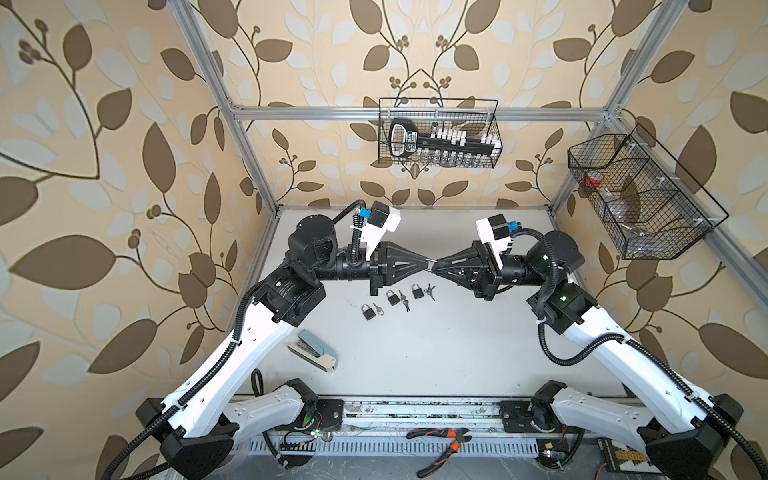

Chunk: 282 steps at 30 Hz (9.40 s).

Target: Lock with the key

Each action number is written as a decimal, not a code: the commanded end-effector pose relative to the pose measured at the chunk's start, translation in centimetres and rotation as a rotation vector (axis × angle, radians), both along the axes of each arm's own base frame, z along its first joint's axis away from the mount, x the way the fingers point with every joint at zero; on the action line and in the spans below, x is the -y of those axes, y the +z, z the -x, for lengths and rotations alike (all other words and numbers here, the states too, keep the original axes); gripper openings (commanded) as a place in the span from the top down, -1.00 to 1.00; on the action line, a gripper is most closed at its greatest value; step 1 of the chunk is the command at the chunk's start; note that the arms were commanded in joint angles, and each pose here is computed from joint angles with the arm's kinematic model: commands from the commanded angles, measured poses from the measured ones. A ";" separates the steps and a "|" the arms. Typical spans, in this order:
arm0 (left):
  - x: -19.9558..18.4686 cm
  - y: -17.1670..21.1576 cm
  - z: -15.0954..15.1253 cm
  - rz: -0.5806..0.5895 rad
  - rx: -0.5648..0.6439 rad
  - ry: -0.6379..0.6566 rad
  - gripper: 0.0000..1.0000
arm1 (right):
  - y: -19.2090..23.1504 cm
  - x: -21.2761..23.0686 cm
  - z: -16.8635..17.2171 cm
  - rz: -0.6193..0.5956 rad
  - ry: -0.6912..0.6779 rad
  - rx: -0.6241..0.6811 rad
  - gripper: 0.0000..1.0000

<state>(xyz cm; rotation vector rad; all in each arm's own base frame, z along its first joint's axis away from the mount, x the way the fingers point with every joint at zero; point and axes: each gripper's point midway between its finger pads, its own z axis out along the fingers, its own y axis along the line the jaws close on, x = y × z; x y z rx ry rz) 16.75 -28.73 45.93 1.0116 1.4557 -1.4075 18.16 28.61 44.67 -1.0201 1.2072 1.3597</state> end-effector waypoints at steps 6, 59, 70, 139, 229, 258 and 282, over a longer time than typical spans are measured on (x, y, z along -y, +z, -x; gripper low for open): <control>0.9 -2.5 -0.2 -0.050 -0.027 0.019 1.00 | 1.7 1.7 0.4 -0.079 -0.050 0.045 1.00; -2.1 -1.1 -0.9 -0.014 0.009 0.125 0.01 | 0.2 1.7 0.3 0.069 0.009 0.032 1.00; -1.5 -1.0 -1.0 -0.010 0.005 0.089 0.20 | -0.5 1.2 -0.1 0.092 0.040 -0.046 1.00; 4.2 -6.7 0.3 -0.076 -0.144 -0.079 1.00 | 3.6 0.1 1.0 -0.065 0.076 0.007 1.00; -1.8 -0.9 -0.9 0.063 -0.036 0.061 1.00 | -0.9 2.8 -2.2 0.001 0.046 -0.279 0.17; -4.5 -1.0 -1.2 -0.001 0.004 0.147 1.00 | -4.4 7.5 -5.0 0.043 -0.284 -0.234 1.00; 2.9 -22.5 -12.7 -0.628 -0.456 0.091 1.00 | -24.7 16.9 -10.4 0.199 -0.987 -0.637 1.00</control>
